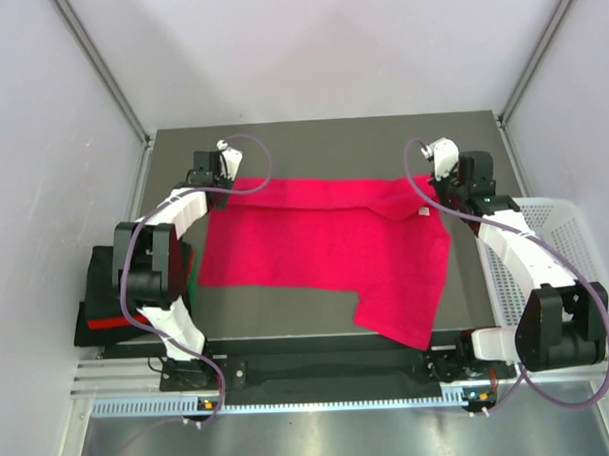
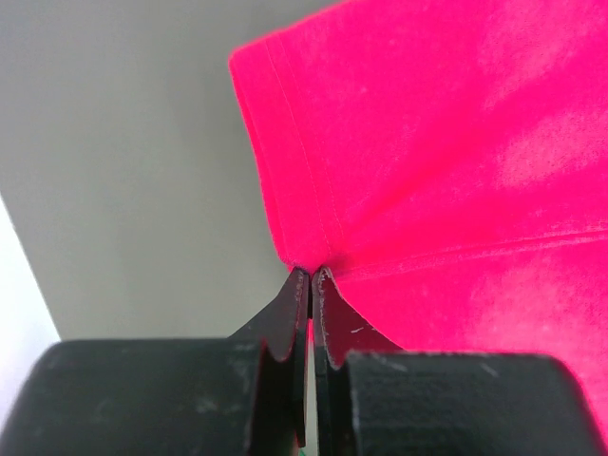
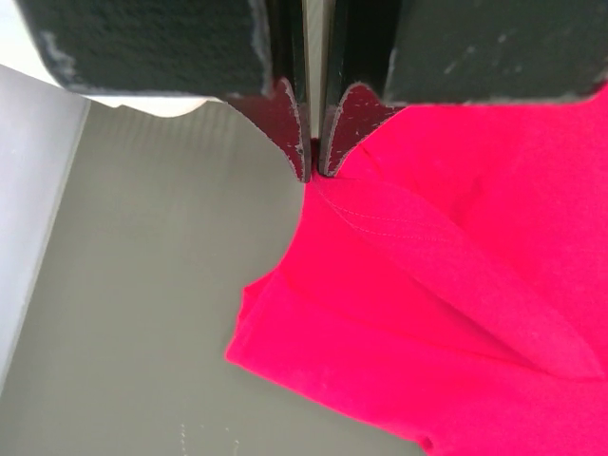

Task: Fold and stack the t-shirts
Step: Fold the tshirt

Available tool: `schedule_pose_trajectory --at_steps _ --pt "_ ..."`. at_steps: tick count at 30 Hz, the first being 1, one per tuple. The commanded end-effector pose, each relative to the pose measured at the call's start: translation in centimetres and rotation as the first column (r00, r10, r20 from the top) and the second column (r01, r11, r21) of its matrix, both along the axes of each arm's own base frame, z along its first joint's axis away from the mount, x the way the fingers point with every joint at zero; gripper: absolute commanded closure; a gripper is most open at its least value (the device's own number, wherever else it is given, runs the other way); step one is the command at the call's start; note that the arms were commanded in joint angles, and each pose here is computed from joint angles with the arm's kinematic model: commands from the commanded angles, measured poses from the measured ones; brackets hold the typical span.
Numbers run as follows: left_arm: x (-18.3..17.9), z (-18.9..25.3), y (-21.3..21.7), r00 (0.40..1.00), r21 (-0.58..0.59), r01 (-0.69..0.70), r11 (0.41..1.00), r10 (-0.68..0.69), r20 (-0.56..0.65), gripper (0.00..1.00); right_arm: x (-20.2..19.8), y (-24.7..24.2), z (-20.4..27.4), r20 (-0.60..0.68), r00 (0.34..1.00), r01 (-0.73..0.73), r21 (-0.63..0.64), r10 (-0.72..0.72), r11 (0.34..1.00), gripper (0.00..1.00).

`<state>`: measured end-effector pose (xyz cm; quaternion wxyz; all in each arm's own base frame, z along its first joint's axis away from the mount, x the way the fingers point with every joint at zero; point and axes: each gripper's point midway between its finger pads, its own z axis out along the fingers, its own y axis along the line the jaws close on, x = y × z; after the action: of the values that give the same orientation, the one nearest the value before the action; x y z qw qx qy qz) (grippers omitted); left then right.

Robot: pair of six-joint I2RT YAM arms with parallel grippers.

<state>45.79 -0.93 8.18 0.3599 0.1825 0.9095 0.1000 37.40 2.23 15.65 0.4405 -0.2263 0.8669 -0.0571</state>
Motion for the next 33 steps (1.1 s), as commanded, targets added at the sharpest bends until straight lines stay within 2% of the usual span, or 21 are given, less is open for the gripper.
schedule_pose_trajectory --at_steps 1,9,10,13,16,20,27,33 --pt "0.2 2.3 1.2 0.994 -0.018 -0.06 0.998 0.061 0.088 1.0 -0.3 1.4 1.2 0.045 0.998 -0.035 0.055 0.033 0.998 1.0" --pt "-1.1 1.0 2.3 0.993 -0.008 -0.108 0.994 0.109 0.04 1.0 -1.4 2.8 -0.4 0.004 0.997 -0.073 0.106 0.073 0.992 1.0" --pt "-1.3 0.8 2.3 0.994 -0.008 -0.11 0.994 0.11 0.021 0.99 -1.5 2.8 -0.3 0.007 0.997 -0.075 0.108 0.074 0.991 1.0" --pt "-0.9 2.8 2.5 0.988 -0.013 -0.145 0.989 0.146 0.055 0.87 -1.8 3.0 -0.3 0.007 0.996 -0.084 0.111 0.084 0.99 1.0" --pt "-0.1 6.0 2.6 0.977 -0.035 -0.156 0.987 0.159 0.138 0.84 -1.9 3.1 -0.2 0.007 0.996 -0.09 0.115 0.09 0.989 1.0" --pt "0.5 7.3 1.9 0.976 -0.068 -0.141 0.988 0.15 0.161 0.83 -1.9 3.3 -0.5 0.002 0.995 -0.095 0.122 0.096 0.988 1.0" --pt "1.3 5.7 2.6 0.972 -0.056 -0.204 0.977 0.209 0.103 0.85 -2.1 3.5 -0.9 -0.012 0.994 -0.102 0.127 0.105 0.987 1.0" --pt "1.1 4.4 0.3 0.991 -0.121 -0.099 0.988 0.11 0.081 0.85 -2.1 3.7 -1.0 -0.018 0.994 -0.108 0.127 0.111 0.986 1.0"
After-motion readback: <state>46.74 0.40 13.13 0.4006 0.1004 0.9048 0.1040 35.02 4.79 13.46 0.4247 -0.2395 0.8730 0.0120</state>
